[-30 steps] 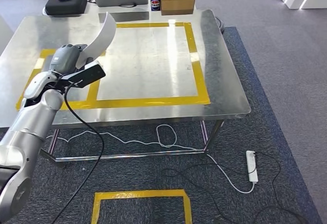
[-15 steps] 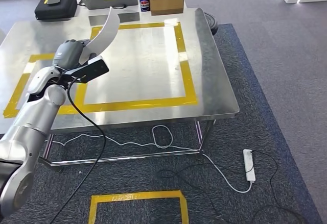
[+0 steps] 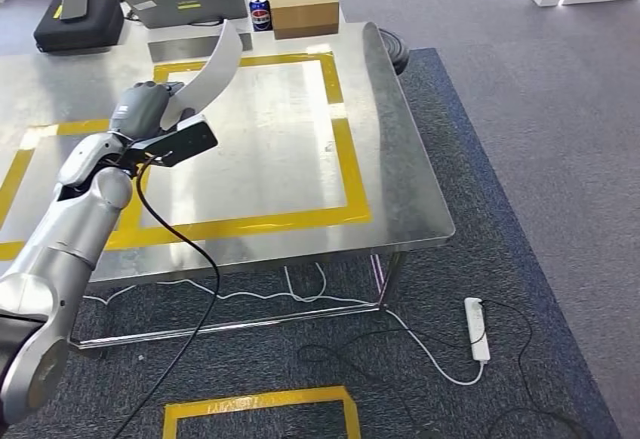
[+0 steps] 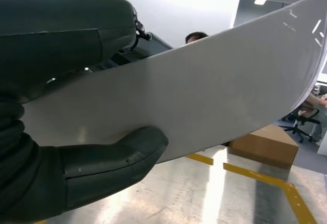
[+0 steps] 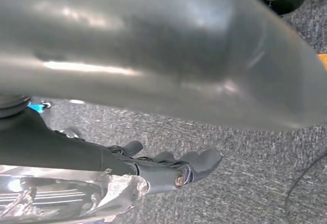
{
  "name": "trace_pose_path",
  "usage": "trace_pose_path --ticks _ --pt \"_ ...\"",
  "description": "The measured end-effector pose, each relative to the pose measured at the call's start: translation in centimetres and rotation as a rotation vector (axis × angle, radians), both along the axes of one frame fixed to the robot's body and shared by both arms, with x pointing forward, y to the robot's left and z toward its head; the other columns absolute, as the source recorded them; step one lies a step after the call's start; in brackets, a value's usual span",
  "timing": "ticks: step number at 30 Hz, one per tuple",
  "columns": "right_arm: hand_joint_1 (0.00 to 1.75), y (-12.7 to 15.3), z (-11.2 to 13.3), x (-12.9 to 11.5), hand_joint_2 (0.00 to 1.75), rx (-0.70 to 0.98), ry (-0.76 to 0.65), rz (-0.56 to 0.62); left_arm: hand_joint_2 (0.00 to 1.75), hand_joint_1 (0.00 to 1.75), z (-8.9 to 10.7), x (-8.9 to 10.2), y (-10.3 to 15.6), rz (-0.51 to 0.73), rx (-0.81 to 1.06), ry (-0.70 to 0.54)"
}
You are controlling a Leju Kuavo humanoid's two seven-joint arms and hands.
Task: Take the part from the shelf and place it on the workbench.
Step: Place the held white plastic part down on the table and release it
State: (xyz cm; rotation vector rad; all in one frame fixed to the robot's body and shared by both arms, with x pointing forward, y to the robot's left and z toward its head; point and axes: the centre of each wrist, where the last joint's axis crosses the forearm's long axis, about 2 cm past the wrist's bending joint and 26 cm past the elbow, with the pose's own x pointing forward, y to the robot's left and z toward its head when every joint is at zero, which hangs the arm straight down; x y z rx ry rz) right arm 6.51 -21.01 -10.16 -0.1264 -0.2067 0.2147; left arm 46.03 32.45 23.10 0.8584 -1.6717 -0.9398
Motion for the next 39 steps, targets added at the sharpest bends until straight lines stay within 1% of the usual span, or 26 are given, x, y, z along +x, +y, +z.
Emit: trace_pose_path --ticks 5,10,20,25,32,39 --pt "0.00 0.0 0.0 0.1 0.00 0.000 -0.005 0.001 1.75 1.75 0.0 0.0 -0.4 -0.007 -0.004 0.000" --pt "0.00 0.0 0.0 -0.1 0.00 -0.002 0.000 -0.001 1.75 1.75 -0.6 -0.2 -0.7 -0.009 -0.006 0.014" --pt "0.00 0.0 0.0 -0.1 0.00 -0.002 0.003 -0.003 1.75 1.75 -0.3 -0.1 -0.9 -0.002 -0.009 0.010" --pt "0.00 0.0 0.0 0.1 0.00 -0.005 0.003 -0.002 1.75 1.75 0.3 0.3 -0.8 0.043 0.005 -0.013" --pt "0.00 0.0 0.0 0.0 0.00 -0.005 0.007 -0.002 1.75 1.75 0.1 0.2 -0.7 0.066 0.024 -0.002" --pt "0.00 0.0 0.0 -0.1 0.00 -0.003 0.007 -0.005 1.75 1.75 0.3 0.4 -0.5 0.149 0.106 0.001"
